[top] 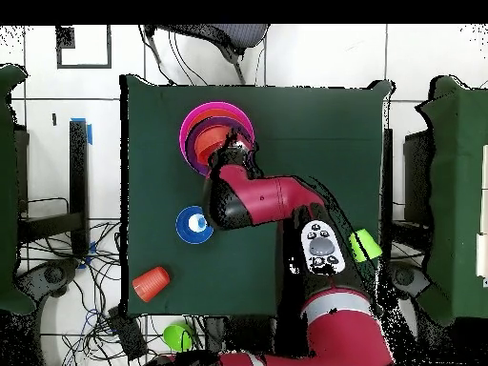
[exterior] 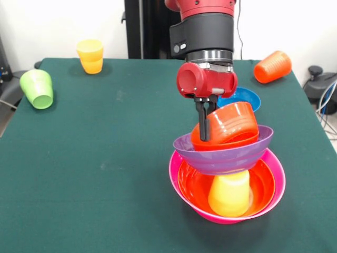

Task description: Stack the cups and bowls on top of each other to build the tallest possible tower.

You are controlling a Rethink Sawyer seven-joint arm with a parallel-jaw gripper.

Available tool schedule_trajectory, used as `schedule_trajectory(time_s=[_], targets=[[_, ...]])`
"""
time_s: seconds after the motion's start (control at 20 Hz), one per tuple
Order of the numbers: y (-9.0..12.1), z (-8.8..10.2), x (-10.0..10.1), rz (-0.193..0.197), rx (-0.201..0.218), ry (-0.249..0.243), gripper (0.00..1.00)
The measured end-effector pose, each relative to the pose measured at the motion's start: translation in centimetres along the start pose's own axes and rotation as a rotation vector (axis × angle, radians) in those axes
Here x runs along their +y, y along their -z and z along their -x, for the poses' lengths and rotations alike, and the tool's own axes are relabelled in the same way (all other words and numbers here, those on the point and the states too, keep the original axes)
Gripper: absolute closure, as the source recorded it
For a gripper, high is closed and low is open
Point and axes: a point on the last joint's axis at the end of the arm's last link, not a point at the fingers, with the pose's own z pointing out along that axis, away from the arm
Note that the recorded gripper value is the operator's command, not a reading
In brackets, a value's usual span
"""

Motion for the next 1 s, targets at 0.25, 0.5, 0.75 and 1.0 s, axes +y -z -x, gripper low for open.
schedule_trajectory(time_s=[0.25, 0.5, 0.75, 1.0], targets=[[0.1, 0.2, 0.9, 0.008, 0.001, 0.018, 1.00], [0.3, 0.7, 1.8, 0.012, 0.005, 0.041, 1.00], [0.4, 1.0, 2.5, 0.015, 0.006, 0.056, 1.00], [0.4, 1.1, 2.7, 0.015, 0.008, 0.060, 1.00]])
